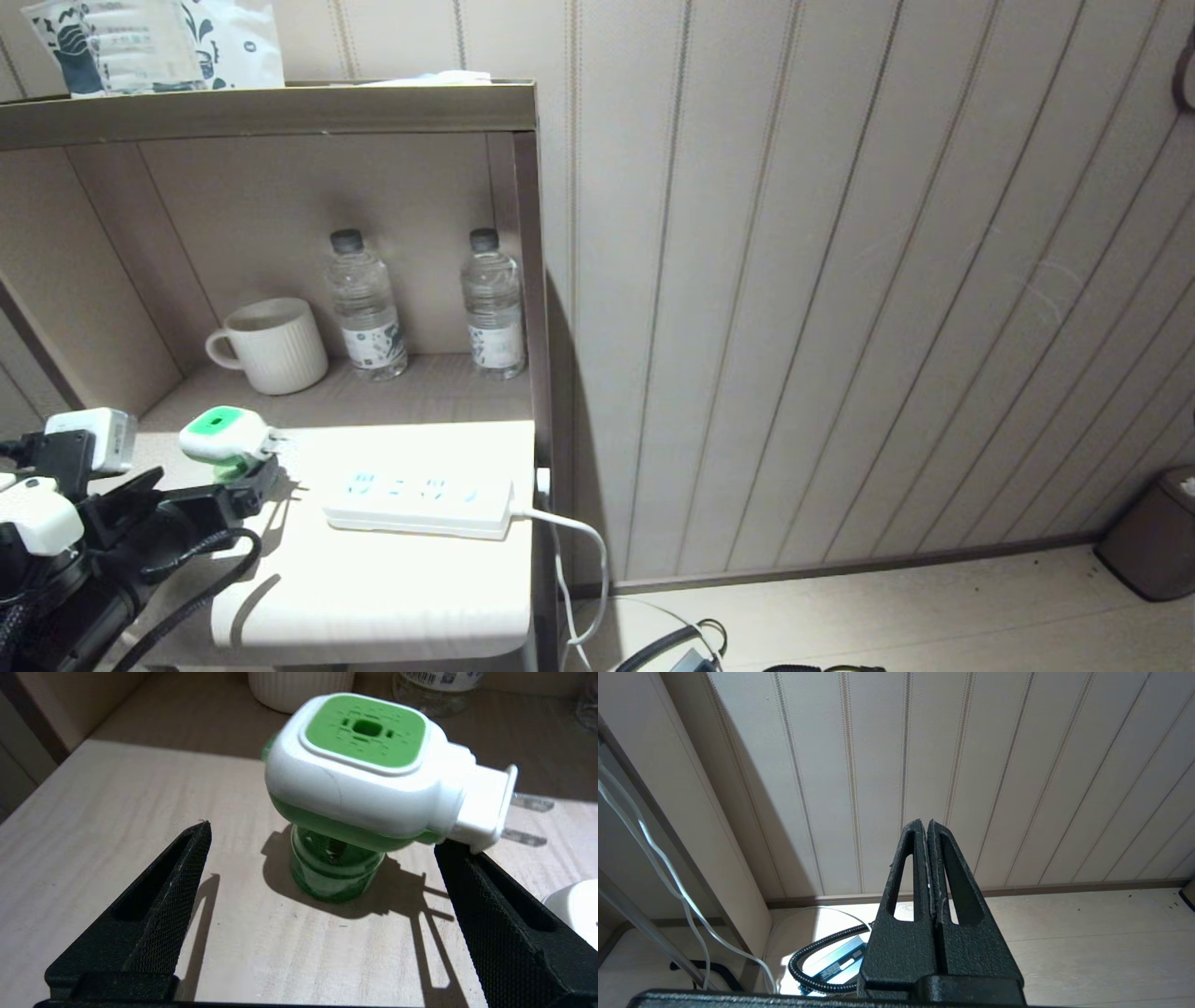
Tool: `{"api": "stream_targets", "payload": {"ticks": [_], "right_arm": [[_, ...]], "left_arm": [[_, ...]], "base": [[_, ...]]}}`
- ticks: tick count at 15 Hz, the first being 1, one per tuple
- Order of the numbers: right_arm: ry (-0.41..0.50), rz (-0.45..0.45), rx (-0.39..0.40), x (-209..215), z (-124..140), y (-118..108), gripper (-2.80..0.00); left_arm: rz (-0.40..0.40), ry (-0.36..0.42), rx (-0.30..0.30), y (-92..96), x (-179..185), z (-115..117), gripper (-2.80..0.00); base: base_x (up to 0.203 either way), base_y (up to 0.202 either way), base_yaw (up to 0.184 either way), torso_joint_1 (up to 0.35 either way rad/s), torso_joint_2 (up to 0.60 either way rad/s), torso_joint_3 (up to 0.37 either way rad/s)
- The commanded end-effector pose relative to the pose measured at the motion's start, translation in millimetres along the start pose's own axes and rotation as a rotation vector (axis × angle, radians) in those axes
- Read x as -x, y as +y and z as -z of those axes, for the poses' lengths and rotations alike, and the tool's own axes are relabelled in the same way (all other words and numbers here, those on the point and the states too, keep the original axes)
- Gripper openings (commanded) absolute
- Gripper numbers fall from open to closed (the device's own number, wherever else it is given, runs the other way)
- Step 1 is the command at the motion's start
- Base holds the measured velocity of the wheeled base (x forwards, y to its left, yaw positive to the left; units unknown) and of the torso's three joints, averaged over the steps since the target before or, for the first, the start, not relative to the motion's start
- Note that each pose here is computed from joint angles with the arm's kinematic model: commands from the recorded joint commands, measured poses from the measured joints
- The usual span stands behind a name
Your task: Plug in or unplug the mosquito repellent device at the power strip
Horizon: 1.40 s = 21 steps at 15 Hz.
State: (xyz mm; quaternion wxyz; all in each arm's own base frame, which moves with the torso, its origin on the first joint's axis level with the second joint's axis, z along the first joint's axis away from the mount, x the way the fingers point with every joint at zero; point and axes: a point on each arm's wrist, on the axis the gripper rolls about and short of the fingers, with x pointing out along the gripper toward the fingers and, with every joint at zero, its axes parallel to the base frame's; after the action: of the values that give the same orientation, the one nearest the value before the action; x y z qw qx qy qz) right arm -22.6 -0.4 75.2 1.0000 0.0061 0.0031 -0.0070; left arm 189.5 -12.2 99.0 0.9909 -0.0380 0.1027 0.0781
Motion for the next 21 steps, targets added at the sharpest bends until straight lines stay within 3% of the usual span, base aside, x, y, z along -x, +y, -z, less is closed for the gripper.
{"api": "stream_targets", "payload": {"ticks": [1, 9, 10, 13, 14, 17, 21], "right_arm": [[0.0, 0.0, 0.0, 0.0, 0.0, 0.0, -2.8], [0.0, 0.0, 0.0, 0.0, 0.0, 0.0, -2.8], [0.0, 0.0, 0.0, 0.0, 0.0, 0.0, -2.8], [0.0, 0.0, 0.0, 0.0, 0.0, 0.0, -2.8], [0.0, 0.0, 0.0, 0.0, 0.0, 0.0, -2.8], [0.0, 0.0, 0.0, 0.0, 0.0, 0.0, -2.8], [0.0, -0.001, 0.0, 0.0, 0.0, 0.0, -2.8]], "left_arm": [[0.004, 0.012, -0.002, -1.0, 0.3, 2.6, 0.0], [0.012, -0.004, 0.002, 2.4, 17.3, -2.6, 0.0], [0.026, 0.011, -0.003, 3.4, 22.5, -2.9, 0.0], [0.077, 0.153, -0.028, 5.3, 30.7, 9.2, 0.0], [0.08, 0.155, -0.029, 5.6, 32.2, 9.0, 0.0], [0.087, 0.105, -0.021, 7.6, 43.5, 1.4, 0.0], [0.095, -0.025, 0.003, 14.5, 75.2, -13.3, 0.0]], "base": [[0.0, 0.0, 0.0, 0.0, 0.0, 0.0], [0.0, 0.0, 0.0, 0.0, 0.0, 0.0], [0.0, 0.0, 0.0, 0.0, 0.0, 0.0], [0.0, 0.0, 0.0, 0.0, 0.0, 0.0], [0.0, 0.0, 0.0, 0.0, 0.0, 0.0], [0.0, 0.0, 0.0, 0.0, 0.0, 0.0], [0.0, 0.0, 0.0, 0.0, 0.0, 0.0]]}}
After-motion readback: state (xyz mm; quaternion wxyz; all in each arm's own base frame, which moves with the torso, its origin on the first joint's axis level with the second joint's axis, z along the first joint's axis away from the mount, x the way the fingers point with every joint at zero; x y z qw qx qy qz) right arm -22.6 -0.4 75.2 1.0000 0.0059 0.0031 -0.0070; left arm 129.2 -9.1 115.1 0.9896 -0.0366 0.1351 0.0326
